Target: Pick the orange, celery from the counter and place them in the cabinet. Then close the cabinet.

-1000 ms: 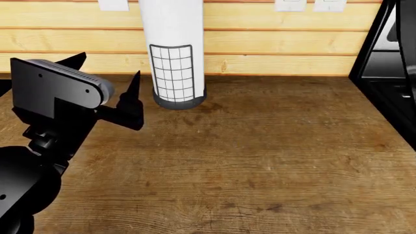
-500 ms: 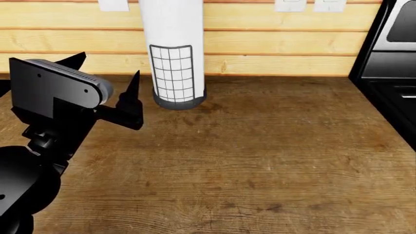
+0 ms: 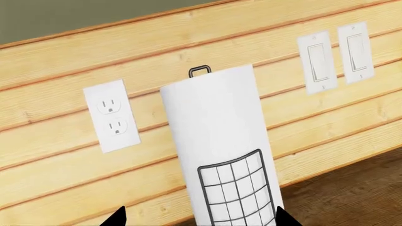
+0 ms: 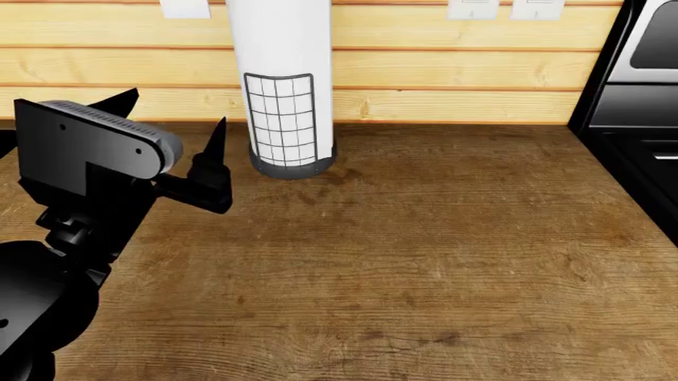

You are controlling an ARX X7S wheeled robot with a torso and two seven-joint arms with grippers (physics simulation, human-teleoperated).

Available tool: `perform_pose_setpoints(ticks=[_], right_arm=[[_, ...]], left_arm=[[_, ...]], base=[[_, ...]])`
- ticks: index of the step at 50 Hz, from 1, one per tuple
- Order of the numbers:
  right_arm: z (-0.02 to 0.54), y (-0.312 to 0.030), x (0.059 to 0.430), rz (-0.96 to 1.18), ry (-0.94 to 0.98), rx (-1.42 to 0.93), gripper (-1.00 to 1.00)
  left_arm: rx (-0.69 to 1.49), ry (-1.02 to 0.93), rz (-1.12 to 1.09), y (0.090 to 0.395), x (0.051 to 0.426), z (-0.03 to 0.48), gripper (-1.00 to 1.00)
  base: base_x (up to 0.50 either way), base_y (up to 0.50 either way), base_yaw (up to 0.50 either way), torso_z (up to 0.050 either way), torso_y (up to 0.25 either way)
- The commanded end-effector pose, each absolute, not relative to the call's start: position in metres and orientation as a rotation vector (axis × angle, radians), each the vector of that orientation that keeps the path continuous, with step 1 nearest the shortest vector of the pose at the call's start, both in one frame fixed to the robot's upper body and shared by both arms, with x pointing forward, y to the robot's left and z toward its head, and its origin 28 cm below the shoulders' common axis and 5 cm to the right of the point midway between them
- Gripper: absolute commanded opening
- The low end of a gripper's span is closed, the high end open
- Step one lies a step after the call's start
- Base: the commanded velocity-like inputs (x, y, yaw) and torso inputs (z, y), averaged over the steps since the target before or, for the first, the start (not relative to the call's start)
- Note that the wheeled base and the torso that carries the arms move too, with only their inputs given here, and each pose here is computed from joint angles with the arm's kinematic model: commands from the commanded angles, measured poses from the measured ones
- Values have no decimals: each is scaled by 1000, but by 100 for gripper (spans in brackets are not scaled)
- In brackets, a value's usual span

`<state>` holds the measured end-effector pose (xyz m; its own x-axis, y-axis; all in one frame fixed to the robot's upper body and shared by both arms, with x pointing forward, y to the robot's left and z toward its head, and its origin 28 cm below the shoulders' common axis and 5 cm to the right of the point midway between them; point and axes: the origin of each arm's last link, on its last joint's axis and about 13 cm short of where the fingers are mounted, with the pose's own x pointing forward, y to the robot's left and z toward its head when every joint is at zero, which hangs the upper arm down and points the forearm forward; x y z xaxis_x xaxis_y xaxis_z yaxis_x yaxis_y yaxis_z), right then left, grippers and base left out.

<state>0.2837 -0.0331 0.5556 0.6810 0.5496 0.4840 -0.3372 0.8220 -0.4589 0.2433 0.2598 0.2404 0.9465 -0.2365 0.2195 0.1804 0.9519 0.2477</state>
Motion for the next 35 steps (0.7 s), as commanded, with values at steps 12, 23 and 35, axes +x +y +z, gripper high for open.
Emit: perform_pose_setpoints(ticks=[12, 23, 35], right_arm=[[541, -62, 222, 603, -817, -392, 100], [519, -83, 211, 687, -791, -362, 100], [486, -101, 206, 782, -732, -394, 100]], left_arm=[[217, -236, -206, 260, 245, 237, 100], [225, -231, -205, 260, 246, 238, 100], [225, -229, -205, 259, 246, 238, 100]], base=[[0, 0, 0, 0, 0], [0, 0, 0, 0, 0], [0, 0, 0, 0, 0]])
